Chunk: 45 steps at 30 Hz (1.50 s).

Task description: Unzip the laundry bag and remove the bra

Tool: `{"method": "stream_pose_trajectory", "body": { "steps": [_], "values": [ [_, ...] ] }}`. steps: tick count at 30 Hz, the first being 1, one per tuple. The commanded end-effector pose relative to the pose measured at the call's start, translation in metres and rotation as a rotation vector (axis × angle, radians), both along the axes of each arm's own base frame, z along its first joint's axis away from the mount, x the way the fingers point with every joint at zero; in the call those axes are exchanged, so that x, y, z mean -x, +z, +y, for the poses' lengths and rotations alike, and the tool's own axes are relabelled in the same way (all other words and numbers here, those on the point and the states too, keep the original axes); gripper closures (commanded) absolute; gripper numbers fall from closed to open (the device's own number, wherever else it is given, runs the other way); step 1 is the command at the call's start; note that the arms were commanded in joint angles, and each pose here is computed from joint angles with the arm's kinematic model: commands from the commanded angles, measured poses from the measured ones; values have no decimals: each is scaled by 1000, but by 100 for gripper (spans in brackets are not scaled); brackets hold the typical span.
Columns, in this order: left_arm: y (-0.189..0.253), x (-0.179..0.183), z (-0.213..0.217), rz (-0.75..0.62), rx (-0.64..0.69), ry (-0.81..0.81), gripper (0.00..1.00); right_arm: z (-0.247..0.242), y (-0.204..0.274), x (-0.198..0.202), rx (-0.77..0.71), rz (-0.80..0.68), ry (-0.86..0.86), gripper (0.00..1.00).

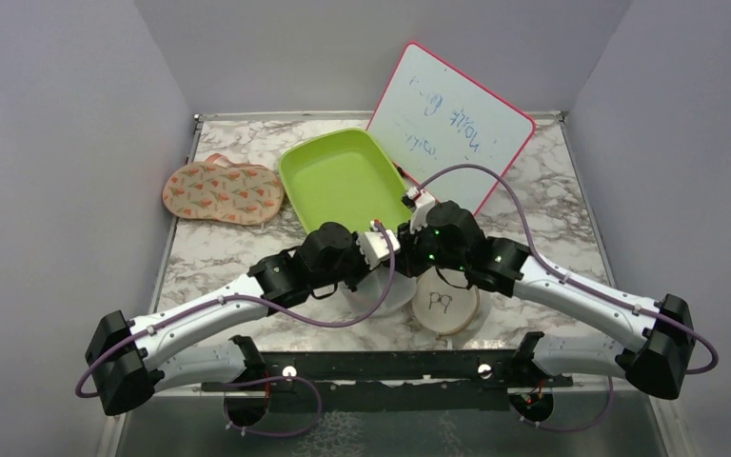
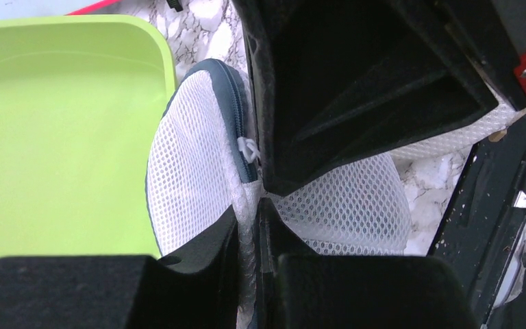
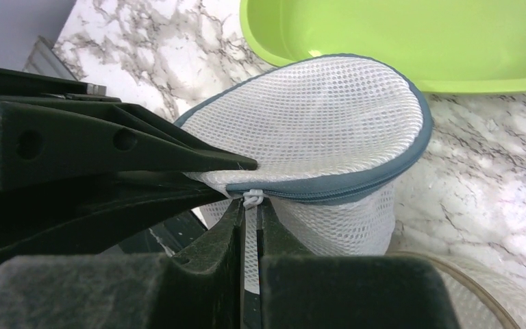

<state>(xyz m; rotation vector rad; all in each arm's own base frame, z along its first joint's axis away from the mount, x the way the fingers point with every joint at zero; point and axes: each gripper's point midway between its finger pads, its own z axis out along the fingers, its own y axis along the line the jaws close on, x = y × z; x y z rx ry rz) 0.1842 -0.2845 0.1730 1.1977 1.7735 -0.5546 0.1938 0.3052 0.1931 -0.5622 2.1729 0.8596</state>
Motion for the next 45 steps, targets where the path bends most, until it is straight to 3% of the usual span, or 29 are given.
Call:
{"method": "stream_pose_trajectory", "body": {
  "steps": [1, 5, 14, 25, 26, 28, 29, 30, 31, 32, 36, 42, 45],
  "values": [
    [1, 16, -7, 46, 7, -78, 100, -14, 17, -17, 32, -73, -83, 99],
    [1, 15, -4, 31, 1, -81, 100, -25, 7, -17, 103, -93, -76, 99],
    [9, 29, 1, -43, 36, -183, 100, -28, 5, -13, 164, -158, 114, 99],
    [11, 40, 8, -114, 50, -264, 100, -23, 18, 11, 11, -55, 383, 99],
    [12, 40, 8, -108, 50, -256, 96, -19, 22, 18, -21, -52, 426, 99],
    [18, 38, 5, -73, 64, -231, 67, -14, 31, 26, -68, -56, 478, 99],
    [22, 41, 2, -45, 78, -235, 59, -13, 34, 27, -79, -62, 483, 99],
    [27, 45, -3, -11, 99, -243, 41, -13, 36, 26, -81, -68, 481, 99],
    [32, 50, -9, 28, 122, -259, 13, -13, 37, 25, -79, -72, 476, 99],
    [36, 55, -14, 70, 144, -273, 2, -13, 37, 23, -73, -74, 467, 99],
    [48, 52, -29, 205, 205, -189, 4, -14, 45, 19, -68, -87, 439, 99],
    [35, 42, -33, 386, 149, -10, 38, -14, 55, 14, -72, -106, 407, 99],
    [29, 46, -29, 462, 146, 47, 31, -14, 53, 12, -70, -99, 401, 99]
  ]
}}
